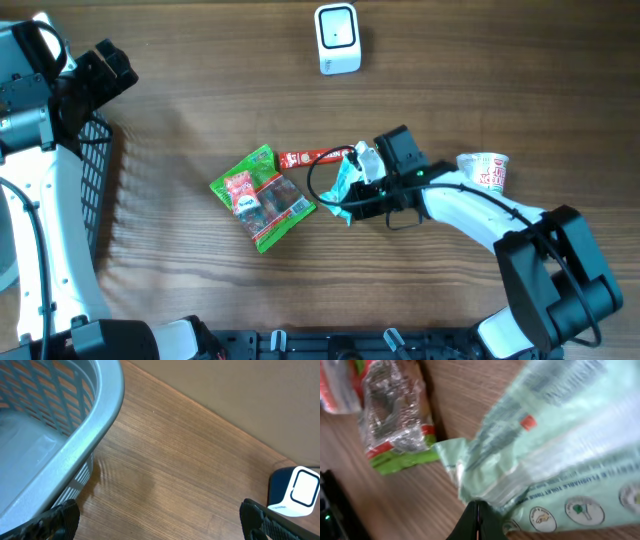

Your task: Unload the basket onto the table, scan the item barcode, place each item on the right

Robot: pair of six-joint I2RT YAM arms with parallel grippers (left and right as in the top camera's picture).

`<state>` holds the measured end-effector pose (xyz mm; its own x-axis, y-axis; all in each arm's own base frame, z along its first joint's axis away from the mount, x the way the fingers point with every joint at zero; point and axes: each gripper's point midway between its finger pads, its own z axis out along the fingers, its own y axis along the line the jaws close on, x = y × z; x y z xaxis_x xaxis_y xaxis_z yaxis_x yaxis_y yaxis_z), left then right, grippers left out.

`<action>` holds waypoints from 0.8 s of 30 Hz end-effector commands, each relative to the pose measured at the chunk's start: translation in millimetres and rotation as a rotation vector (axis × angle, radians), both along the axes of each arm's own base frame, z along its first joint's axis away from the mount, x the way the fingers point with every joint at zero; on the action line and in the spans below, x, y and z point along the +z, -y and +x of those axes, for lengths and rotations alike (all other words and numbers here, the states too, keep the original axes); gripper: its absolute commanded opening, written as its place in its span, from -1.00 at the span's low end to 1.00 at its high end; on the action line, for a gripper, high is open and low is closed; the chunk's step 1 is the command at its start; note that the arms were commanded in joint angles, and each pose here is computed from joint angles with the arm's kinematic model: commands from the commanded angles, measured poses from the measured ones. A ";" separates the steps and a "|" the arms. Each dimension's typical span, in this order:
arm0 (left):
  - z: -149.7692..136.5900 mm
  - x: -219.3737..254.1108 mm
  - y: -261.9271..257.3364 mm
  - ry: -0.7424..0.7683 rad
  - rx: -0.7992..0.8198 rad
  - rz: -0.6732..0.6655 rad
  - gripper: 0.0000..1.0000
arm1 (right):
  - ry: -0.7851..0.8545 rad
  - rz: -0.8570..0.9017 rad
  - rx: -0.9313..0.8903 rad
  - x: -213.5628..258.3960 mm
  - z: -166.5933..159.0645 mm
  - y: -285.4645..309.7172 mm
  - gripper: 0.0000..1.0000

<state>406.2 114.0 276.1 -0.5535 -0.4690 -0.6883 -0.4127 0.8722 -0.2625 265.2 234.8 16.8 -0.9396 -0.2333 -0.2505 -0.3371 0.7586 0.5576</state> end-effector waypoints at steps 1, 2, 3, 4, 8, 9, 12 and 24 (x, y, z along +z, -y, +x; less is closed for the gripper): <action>1.1 7.4 -0.1 0.020 -0.002 -0.001 1.00 | 0.000 -0.098 -0.064 -17.9 -1.7 18.7 -0.86; 1.2 7.2 -0.1 0.019 -0.002 -0.001 1.00 | -0.011 -0.080 -0.056 -13.3 -2.6 15.2 -0.75; 1.1 7.4 -0.1 0.020 -0.002 -0.001 1.00 | -0.035 -0.017 -0.030 6.9 -0.9 2.4 -0.38; 1.1 7.4 -0.1 0.020 -0.002 -0.001 1.00 | -0.029 0.017 -0.020 24.4 4.6 -4.9 -0.23; 1.2 7.2 -0.1 0.019 -0.002 -0.001 1.00 | 0.108 0.061 -0.032 101.4 37.0 -16.7 0.47; 1.2 7.2 -0.1 0.019 -0.002 -0.001 1.00 | 0.124 0.043 -0.064 103.2 43.4 -14.0 0.49; 1.1 7.2 -0.1 0.019 -0.002 -0.001 1.00 | 0.163 -0.084 -0.162 89.0 59.5 7.2 0.50; 1.1 7.2 -0.1 0.019 -0.002 -0.001 1.00 | -0.155 -0.423 -0.354 1.4 19.9 49.2 -0.91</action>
<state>406.2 114.2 276.1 -0.5533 -0.4692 -0.6883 -0.4131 0.8721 -0.2625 294.0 178.1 26.2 -0.9948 0.0406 -0.0935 0.0207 0.9785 0.2052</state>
